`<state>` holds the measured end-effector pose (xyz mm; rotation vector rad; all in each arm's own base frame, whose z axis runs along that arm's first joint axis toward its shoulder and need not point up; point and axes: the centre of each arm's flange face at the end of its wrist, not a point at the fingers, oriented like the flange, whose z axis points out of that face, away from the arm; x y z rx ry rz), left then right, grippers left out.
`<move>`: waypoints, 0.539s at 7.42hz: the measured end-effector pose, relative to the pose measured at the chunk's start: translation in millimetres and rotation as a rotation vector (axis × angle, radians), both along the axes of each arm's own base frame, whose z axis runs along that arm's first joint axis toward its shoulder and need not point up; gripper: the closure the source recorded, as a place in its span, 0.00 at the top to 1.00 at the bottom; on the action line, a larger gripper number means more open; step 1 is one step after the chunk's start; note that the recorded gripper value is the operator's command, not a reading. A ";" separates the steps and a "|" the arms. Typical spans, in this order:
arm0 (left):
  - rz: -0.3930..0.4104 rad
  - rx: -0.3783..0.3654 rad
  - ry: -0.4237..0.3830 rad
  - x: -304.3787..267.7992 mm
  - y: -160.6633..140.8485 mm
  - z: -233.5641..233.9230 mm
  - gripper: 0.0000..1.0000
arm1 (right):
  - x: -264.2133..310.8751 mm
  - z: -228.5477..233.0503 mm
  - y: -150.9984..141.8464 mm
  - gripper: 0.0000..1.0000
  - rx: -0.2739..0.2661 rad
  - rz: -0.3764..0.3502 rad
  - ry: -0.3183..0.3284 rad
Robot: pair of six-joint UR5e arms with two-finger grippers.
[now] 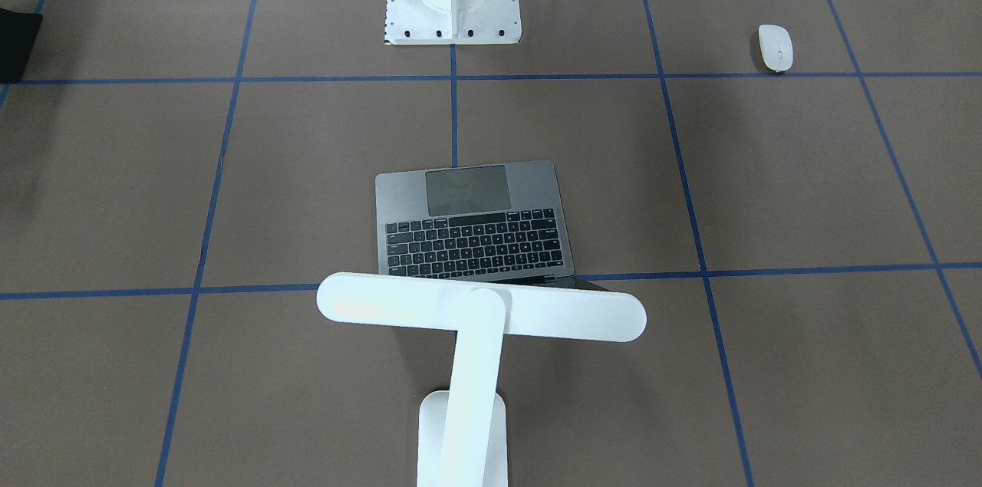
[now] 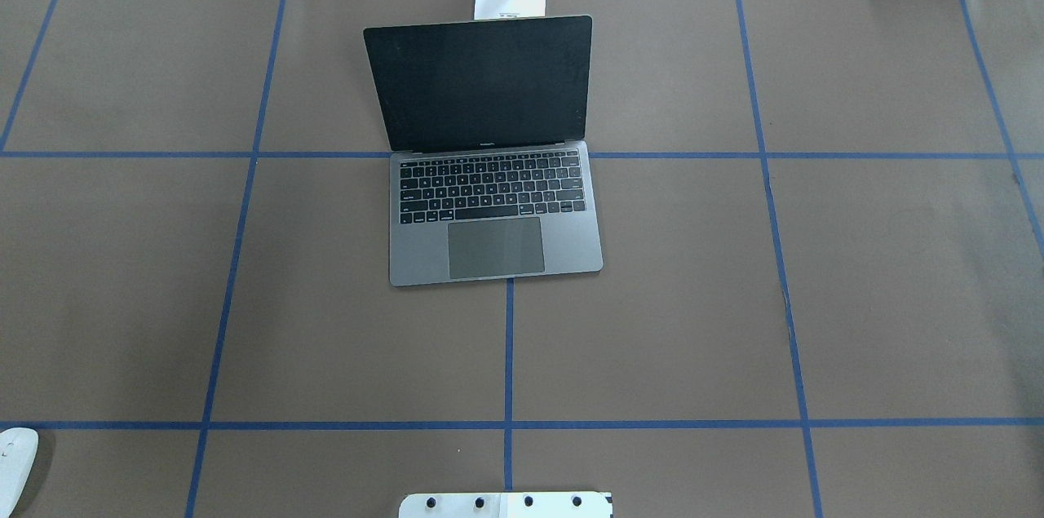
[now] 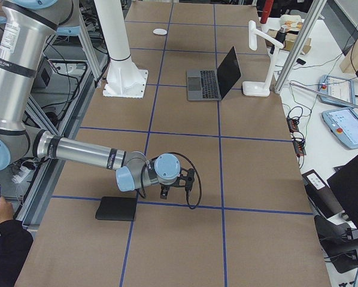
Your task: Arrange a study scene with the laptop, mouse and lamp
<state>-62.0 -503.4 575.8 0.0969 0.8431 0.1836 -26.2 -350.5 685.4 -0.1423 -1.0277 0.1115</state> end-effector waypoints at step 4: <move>-0.017 0.004 0.001 0.1 17.3 -9.3 0.99 | 5.7 12.7 7.1 0.96 -0.064 0.048 0.051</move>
